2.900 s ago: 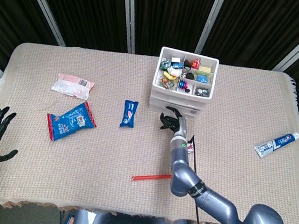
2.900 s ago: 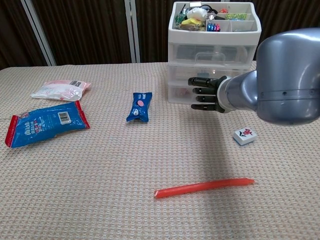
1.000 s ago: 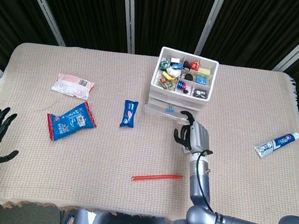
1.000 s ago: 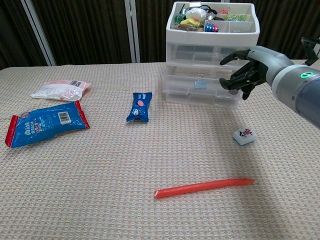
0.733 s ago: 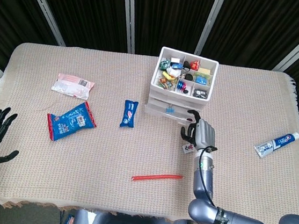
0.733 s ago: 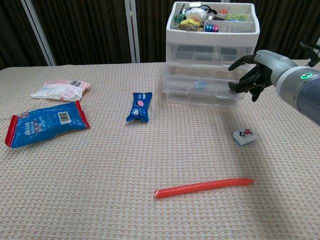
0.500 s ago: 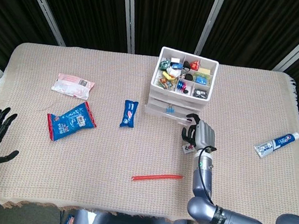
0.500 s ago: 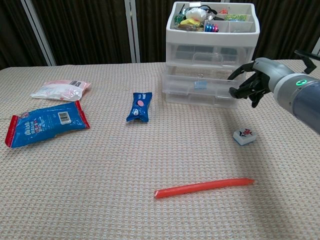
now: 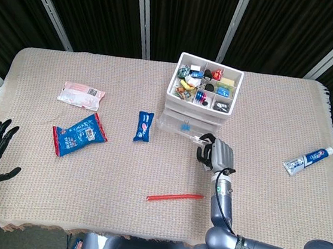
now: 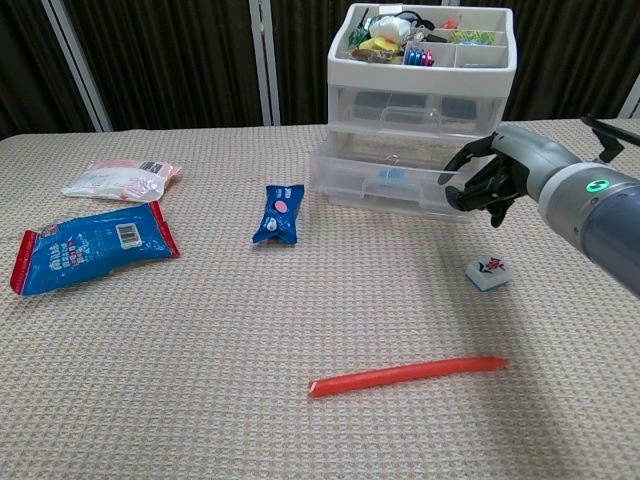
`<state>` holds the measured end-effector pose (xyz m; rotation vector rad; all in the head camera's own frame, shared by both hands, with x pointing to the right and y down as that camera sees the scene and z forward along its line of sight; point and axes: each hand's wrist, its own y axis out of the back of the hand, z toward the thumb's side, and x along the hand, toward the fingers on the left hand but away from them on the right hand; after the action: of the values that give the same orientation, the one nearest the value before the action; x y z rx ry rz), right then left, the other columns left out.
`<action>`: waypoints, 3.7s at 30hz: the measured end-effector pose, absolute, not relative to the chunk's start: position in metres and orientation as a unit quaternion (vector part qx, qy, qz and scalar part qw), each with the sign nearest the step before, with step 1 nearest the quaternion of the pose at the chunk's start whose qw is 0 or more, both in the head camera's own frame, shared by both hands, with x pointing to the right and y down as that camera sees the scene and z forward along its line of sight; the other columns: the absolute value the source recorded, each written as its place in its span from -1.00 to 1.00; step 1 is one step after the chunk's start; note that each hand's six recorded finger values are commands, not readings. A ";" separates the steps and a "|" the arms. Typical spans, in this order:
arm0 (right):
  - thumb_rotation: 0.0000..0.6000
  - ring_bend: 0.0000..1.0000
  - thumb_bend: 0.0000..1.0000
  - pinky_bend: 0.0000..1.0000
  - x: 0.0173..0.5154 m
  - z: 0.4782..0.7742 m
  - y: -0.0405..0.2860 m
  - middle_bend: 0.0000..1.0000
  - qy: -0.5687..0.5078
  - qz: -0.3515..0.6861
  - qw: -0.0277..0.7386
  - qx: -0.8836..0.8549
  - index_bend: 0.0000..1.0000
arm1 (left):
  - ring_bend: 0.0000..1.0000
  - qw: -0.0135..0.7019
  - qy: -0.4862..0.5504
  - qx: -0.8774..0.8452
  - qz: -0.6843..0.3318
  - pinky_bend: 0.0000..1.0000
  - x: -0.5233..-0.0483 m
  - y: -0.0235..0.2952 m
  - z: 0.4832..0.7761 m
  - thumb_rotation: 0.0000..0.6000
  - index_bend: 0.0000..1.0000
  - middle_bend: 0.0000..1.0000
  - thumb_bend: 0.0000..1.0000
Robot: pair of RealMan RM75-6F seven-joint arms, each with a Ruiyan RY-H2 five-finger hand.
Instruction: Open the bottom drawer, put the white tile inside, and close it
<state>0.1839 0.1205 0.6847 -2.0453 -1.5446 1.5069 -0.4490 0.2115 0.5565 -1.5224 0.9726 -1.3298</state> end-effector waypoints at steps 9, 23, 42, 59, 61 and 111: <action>1.00 0.53 -0.14 0.22 0.180 0.678 0.136 0.60 -0.509 0.502 0.075 -0.695 -0.24 | -1.00 0.434 0.392 -0.610 -0.535 -1.00 -0.449 0.212 0.556 1.00 -0.85 -1.00 -0.73; 1.00 0.53 -0.64 0.21 0.183 0.654 0.137 0.60 -0.511 0.478 0.068 -0.711 -0.54 | -1.00 0.437 0.395 -0.606 -0.535 -1.00 -0.450 0.212 0.556 1.00 -0.85 -1.00 -0.73; 1.00 0.54 -0.64 0.20 0.251 0.643 0.179 0.60 -0.443 0.539 0.164 -0.697 -0.73 | -1.00 0.440 0.397 -0.601 -0.536 -1.00 -0.449 0.212 0.555 1.00 -0.85 -1.00 -0.73; 1.00 0.60 -0.61 0.20 0.248 0.696 0.188 0.66 -0.439 0.573 0.135 -0.679 -0.50 | -1.00 0.433 0.399 -0.603 -0.538 -1.00 -0.450 0.211 0.556 1.00 -0.84 -1.00 -0.73; 1.00 0.61 -0.61 0.20 0.244 0.699 0.187 0.66 -0.440 0.572 0.135 -0.678 -0.48 | -1.00 0.433 0.399 -0.604 -0.537 -1.00 -0.450 0.211 0.556 1.00 -0.84 -1.00 -0.73; 1.00 0.62 -0.31 0.20 0.237 0.741 0.189 0.69 -0.453 0.597 0.105 -0.654 -0.60 | -1.00 0.429 0.400 -0.602 -0.542 -1.00 -0.450 0.211 0.558 1.00 -0.84 -1.00 -0.73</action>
<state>0.2375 0.1892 0.7409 -1.9269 -1.3357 1.7608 -0.4496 0.2105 0.5581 -1.5038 0.9977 -1.3535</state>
